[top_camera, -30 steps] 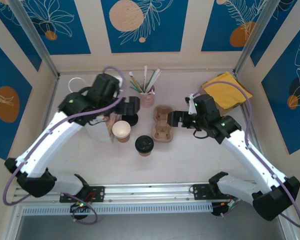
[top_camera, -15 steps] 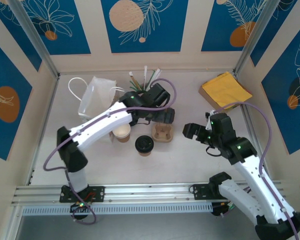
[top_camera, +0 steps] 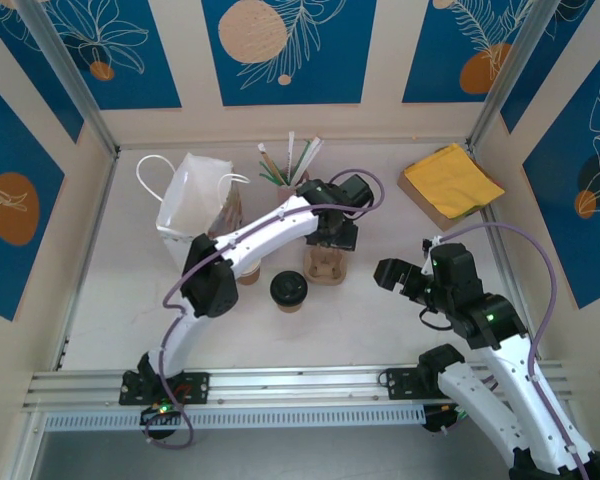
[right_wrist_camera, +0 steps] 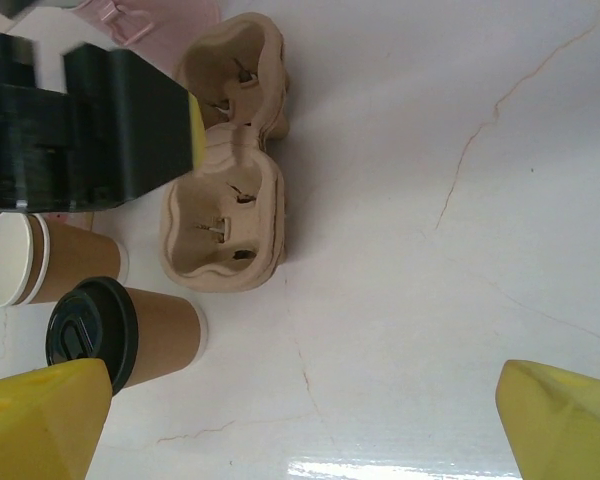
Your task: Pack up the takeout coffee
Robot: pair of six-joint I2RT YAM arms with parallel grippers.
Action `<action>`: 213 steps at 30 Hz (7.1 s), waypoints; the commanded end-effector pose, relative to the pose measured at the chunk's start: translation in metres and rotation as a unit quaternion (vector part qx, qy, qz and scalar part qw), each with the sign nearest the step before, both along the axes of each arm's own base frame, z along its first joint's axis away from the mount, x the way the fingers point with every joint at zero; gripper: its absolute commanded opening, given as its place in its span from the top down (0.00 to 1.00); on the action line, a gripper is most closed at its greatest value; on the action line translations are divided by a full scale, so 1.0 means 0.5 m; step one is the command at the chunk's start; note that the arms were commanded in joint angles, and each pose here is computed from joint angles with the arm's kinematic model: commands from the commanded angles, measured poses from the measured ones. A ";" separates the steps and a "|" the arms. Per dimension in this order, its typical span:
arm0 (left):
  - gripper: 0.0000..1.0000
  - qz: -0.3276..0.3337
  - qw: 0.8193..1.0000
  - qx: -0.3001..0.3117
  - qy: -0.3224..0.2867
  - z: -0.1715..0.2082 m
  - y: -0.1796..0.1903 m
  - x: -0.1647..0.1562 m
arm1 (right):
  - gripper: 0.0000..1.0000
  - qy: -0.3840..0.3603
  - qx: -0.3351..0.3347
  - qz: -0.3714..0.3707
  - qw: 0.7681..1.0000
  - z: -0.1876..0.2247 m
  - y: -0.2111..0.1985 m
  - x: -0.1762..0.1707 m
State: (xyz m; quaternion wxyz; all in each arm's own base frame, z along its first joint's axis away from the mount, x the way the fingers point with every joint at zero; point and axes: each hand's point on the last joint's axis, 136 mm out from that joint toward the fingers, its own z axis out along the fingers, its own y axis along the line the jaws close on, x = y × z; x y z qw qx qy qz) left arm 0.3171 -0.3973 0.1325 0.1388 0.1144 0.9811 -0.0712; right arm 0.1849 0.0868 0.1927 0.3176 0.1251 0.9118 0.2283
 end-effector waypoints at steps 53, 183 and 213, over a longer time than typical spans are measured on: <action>0.53 0.027 0.997 0.049 0.055 -0.058 0.052 0.061 | 0.01 0.029 0.016 0.006 0.999 -0.051 0.013 0.021; 0.69 0.027 0.995 0.022 0.093 0.001 0.046 -0.005 | 0.01 0.031 0.084 0.047 0.995 -0.064 0.069 0.034; 0.68 0.007 0.986 -0.109 -0.124 0.350 0.084 0.030 | 0.01 -0.022 0.079 0.053 0.995 0.031 0.069 0.056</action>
